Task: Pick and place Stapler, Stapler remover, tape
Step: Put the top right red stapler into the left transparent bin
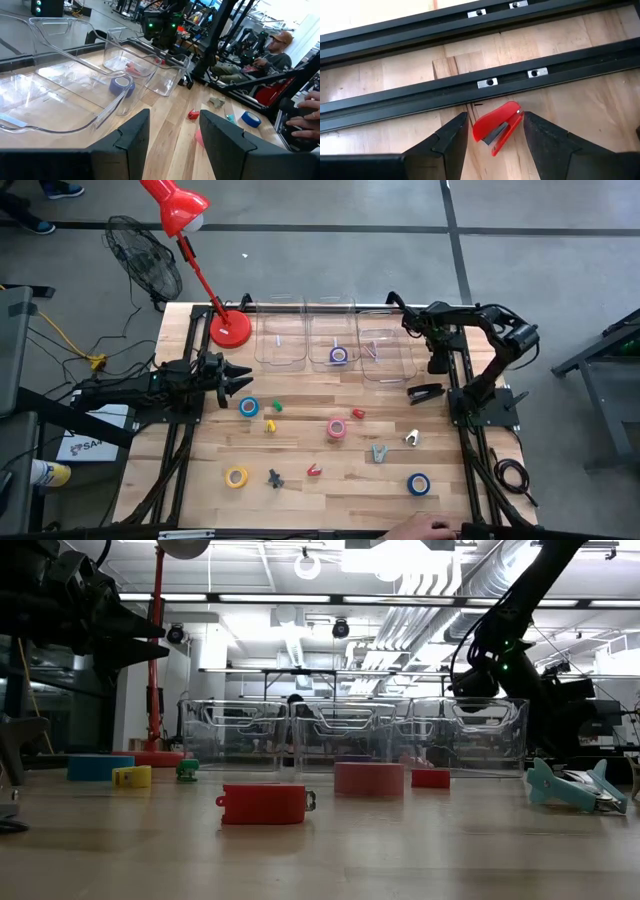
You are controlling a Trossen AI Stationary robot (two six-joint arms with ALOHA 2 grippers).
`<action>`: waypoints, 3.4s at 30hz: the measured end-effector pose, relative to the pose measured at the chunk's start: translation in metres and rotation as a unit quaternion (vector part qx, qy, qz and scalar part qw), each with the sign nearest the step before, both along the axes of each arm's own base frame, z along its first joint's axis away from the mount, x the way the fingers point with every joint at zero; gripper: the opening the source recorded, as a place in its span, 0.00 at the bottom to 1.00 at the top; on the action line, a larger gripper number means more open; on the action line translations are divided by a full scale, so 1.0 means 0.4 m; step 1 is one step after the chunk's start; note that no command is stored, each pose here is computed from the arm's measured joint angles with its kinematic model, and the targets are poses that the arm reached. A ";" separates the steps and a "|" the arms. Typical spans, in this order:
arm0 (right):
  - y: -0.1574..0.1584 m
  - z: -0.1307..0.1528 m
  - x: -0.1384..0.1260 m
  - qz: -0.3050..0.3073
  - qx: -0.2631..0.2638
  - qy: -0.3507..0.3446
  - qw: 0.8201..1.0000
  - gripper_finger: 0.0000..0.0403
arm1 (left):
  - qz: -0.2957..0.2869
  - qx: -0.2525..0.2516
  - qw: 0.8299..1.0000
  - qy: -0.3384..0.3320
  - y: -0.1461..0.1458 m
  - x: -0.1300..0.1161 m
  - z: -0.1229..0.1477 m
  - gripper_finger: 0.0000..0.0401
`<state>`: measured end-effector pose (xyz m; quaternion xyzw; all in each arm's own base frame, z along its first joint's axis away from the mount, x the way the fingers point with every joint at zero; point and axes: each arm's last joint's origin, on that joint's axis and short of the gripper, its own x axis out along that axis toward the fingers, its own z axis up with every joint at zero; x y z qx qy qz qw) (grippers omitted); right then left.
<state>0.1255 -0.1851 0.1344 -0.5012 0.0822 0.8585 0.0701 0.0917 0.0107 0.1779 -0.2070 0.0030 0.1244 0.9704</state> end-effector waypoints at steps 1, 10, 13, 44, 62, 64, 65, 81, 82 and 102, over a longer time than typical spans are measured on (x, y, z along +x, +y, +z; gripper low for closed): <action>0.000 -0.002 0.000 0.001 0.001 0.003 1.000 0.45 | 0.000 0.000 1.000 0.000 0.000 0.000 0.000 0.42; 0.000 -0.017 0.007 0.013 0.005 0.012 1.000 0.45 | 0.000 0.000 1.000 0.000 0.000 0.000 0.000 0.42; 0.002 -0.021 0.012 0.019 0.009 0.016 1.000 0.45 | 0.000 0.000 1.000 0.000 0.000 0.000 0.000 0.42; 0.006 -0.050 0.034 0.065 0.028 0.026 0.997 0.14 | 0.000 0.000 1.000 0.000 0.000 0.000 0.000 0.42; 0.010 -0.002 0.019 0.055 0.012 -0.007 0.998 0.14 | 0.000 0.000 1.000 0.000 0.000 0.000 0.000 0.42; 0.010 0.010 0.016 0.052 0.004 -0.014 0.999 0.14 | 0.000 0.000 1.000 0.000 0.000 0.000 0.000 0.42; 0.010 0.016 0.014 0.050 0.001 -0.019 0.999 0.14 | 0.000 0.000 1.000 0.000 0.000 0.000 0.000 0.42; 0.045 0.162 -0.006 0.042 -0.109 -0.163 0.980 0.14 | 0.000 0.000 1.000 0.000 0.000 0.000 0.000 0.42; 0.048 0.172 -0.007 0.043 -0.119 -0.177 0.976 0.14 | 0.000 0.000 1.000 0.000 0.000 0.000 0.000 0.42; 0.068 0.385 0.030 0.128 -0.263 -0.597 0.747 0.14 | 0.000 0.000 1.000 0.000 0.000 0.000 0.000 0.42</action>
